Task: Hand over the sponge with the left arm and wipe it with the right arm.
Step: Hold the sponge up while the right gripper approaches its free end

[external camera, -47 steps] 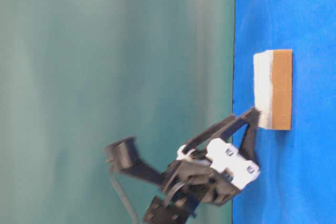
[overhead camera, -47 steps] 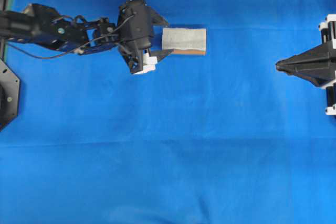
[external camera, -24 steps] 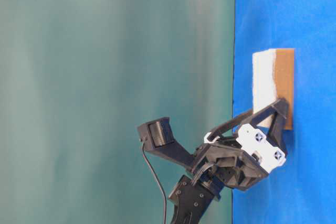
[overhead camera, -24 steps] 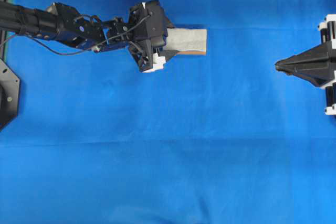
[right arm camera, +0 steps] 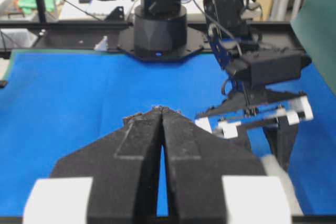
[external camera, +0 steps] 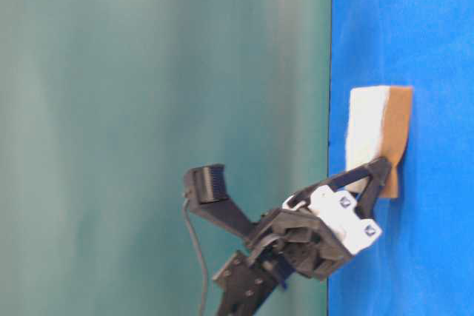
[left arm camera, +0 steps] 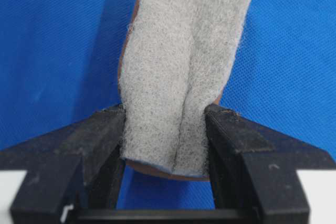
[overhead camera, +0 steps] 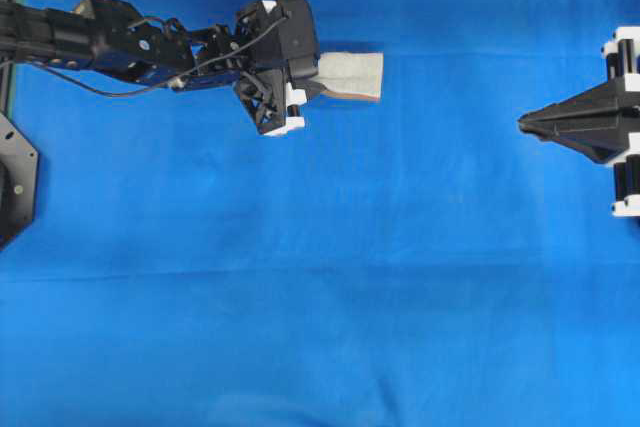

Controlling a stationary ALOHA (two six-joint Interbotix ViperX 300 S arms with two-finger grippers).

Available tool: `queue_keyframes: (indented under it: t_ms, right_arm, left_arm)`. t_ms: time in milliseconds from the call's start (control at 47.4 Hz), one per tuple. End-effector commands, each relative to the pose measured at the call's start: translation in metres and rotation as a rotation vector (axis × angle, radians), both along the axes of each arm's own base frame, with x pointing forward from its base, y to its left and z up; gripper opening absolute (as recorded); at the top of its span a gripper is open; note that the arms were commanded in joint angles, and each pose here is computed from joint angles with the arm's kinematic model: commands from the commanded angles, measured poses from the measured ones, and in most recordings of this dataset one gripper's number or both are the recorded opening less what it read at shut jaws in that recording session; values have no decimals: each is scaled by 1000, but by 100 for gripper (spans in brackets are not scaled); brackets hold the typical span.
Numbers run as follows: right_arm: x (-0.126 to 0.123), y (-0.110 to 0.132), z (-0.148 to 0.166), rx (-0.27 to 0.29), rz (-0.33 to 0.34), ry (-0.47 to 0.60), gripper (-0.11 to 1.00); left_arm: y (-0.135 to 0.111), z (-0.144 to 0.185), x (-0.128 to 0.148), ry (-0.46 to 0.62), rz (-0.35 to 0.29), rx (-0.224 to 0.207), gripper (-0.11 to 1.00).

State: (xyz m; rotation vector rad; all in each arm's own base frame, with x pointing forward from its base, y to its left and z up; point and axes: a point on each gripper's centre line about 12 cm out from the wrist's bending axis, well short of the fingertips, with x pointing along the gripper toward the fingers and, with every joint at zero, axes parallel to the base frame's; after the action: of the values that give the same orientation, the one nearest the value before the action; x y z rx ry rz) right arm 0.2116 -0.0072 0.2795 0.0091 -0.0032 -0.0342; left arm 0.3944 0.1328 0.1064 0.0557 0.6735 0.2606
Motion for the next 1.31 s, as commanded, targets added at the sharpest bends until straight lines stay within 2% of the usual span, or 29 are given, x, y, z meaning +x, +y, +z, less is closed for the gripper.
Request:
queue_keyframes:
  t_ms: [0,169,274,401,569,717,886,1012,1286]
  right_arm:
    - [3,-2,7,-1,-11,-14,0]
    - [5,-8,3,3,-35,0,0]
    - [7,-9,0,4,-42,12,0]
    - [10,-11,-2,4,-47,26,0]
    - [13,-11,-4,5,-49,38,0]
    - [15,-12,-6,19,-52,50,0]
    - [19,-12,-6,64,-59,58,0]
    - [27,-8,-3,97,-38,58,0]
    - [61,-1,1,123,-9,103,1]
  left_arm:
    - [-2,34,3,-55,12,-11,38]
    - [-27,78,0,-89,-22,-38,38]
    - [-46,102,-3,-126,-36,-75,38]
    - [-69,124,-8,-175,-40,-149,38]
    - [-103,135,-6,-216,-67,-246,38]
    - [-119,138,-3,-236,-80,-295,38]
    - [-121,139,0,-244,-79,-306,38]
    - [-121,138,0,-241,-79,-306,38]
    - [-121,136,-1,-235,-80,-304,38]
